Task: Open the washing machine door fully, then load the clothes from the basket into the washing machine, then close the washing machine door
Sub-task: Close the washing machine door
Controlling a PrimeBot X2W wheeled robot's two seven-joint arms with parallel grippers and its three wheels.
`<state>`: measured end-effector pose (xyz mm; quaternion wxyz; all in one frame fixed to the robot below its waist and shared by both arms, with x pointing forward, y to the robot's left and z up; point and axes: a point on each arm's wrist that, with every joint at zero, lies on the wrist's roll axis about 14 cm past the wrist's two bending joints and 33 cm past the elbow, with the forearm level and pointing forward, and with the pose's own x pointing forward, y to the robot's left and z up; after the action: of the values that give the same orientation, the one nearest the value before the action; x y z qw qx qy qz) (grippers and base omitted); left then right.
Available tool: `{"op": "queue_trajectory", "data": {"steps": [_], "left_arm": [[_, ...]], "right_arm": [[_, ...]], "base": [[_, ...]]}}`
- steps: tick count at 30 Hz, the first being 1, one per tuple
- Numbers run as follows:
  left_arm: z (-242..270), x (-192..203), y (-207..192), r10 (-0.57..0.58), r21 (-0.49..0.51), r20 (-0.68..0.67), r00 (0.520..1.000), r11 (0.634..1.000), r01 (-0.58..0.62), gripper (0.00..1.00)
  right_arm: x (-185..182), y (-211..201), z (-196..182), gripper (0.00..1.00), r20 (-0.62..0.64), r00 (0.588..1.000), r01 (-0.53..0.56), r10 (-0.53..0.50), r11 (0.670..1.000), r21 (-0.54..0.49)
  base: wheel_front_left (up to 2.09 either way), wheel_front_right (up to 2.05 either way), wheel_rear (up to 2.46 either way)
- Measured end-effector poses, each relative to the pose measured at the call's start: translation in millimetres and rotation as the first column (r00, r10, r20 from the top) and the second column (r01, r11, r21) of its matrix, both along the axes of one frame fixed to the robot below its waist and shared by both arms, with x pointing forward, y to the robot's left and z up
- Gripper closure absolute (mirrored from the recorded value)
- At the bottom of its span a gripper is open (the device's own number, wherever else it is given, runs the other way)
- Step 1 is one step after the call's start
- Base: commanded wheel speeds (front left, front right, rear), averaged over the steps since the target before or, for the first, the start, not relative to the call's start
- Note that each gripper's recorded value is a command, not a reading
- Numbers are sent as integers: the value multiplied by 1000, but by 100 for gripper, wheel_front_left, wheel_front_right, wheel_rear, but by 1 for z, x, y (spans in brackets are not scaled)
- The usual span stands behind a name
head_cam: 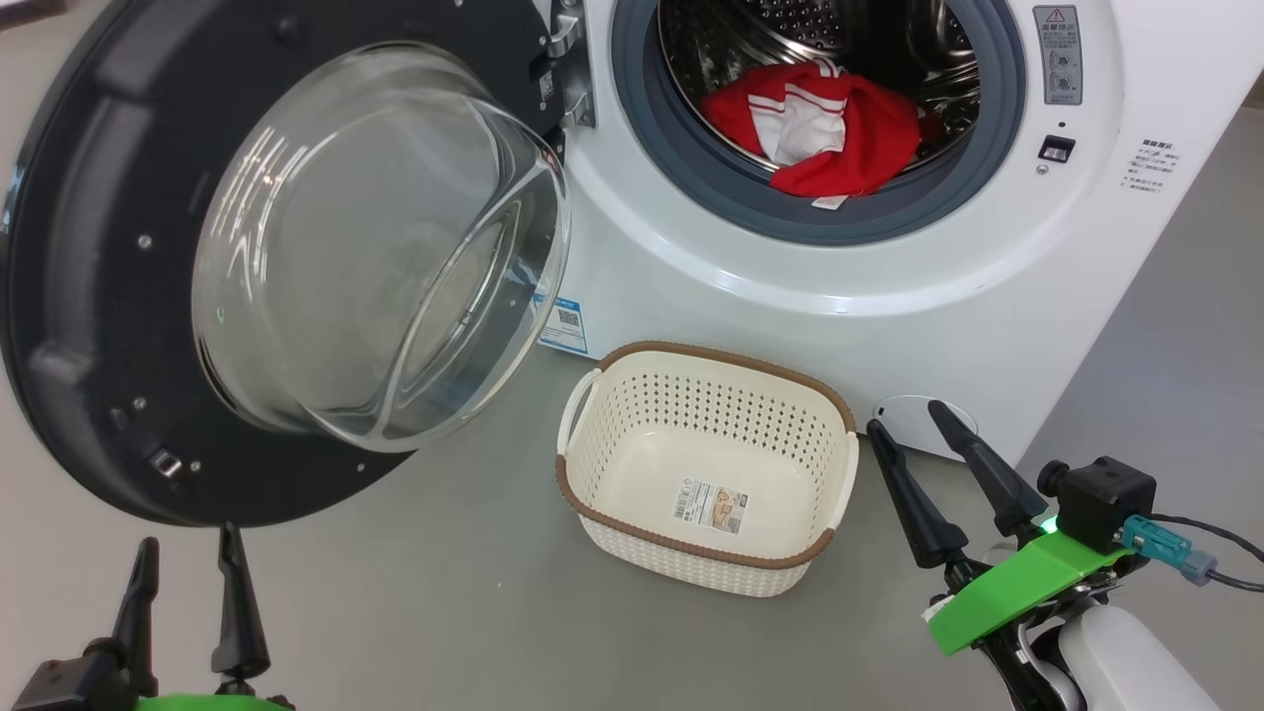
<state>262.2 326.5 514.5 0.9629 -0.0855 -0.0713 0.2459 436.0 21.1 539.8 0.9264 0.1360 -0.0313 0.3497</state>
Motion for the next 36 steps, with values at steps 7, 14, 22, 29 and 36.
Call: {"op": "queue_trajectory", "data": {"steps": [7, 14, 22, 29, 36], "left_arm": [[0, -3, 3, 5, 8, -3, 1000, 1000, -5, 0], [-2, -7, 4, 9, 9, -13, 1000, 1000, -9, 60], [18, -11, 14, 15, 42, 28, 999, 999, -16, 100], [67, -8, 33, -3, 78, 133, 991, 997, -8, 100], [132, -7, 59, -18, 107, 256, 967, 994, -9, 100]], "right_arm": [[-1, 2, 2, 0, 4, 1000, -5, 5, 1000, 0], [-3, 1, 3, 0, 6, 1000, -5, 5, 1000, 1], [-5, 1, -3, 0, -10, 1000, -5, 4, 1000, -3], [-3, 2, -4, 0, -14, 1000, -5, 5, 1000, 0], [-1, 2, -4, 0, -15, 1000, -4, 4, 1000, 2]], "base": [[0, 0, 0], [0, 0, 0], [0, 0, 0], [0, 0, 0], [0, 0, 0]]}}
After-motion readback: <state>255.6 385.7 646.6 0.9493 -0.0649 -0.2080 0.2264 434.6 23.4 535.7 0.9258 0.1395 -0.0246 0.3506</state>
